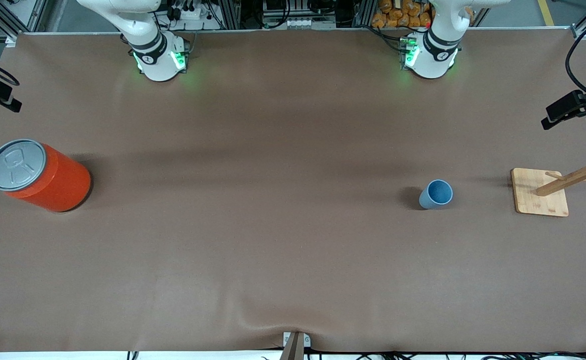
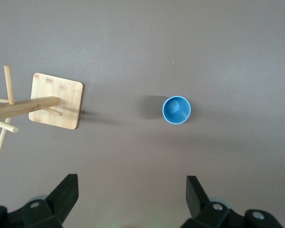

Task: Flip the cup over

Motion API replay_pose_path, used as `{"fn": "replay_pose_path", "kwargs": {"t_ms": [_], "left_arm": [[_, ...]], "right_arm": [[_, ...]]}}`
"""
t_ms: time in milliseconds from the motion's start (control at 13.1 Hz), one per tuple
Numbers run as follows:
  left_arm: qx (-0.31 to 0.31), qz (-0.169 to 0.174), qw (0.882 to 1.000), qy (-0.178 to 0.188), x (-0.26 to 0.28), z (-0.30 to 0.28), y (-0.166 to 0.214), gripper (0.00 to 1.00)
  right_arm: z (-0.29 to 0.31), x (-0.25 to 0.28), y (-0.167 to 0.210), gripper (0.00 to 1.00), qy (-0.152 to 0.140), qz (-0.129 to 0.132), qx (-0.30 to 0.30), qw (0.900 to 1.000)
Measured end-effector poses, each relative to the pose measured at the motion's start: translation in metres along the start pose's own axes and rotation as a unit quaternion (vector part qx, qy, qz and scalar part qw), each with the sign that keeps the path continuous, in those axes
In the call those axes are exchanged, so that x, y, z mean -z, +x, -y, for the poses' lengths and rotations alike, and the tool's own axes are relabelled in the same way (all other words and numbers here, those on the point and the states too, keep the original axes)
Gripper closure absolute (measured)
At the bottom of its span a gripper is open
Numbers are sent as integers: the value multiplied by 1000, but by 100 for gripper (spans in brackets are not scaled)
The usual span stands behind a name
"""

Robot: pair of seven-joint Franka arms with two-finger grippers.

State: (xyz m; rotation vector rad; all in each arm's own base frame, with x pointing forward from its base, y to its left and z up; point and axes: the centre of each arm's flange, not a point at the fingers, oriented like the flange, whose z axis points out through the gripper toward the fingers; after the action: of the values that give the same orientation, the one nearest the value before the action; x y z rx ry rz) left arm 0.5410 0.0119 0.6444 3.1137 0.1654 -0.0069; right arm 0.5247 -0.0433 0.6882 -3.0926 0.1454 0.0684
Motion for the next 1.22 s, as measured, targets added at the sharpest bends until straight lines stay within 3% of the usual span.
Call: {"fn": "replay_pose_path", "kwargs": {"t_ms": [1220], "left_arm": [[-25, 19, 1000, 2, -7, -2, -1, 0]], "right_arm": [[9, -4, 0, 0, 0, 5, 9, 1000]]}}
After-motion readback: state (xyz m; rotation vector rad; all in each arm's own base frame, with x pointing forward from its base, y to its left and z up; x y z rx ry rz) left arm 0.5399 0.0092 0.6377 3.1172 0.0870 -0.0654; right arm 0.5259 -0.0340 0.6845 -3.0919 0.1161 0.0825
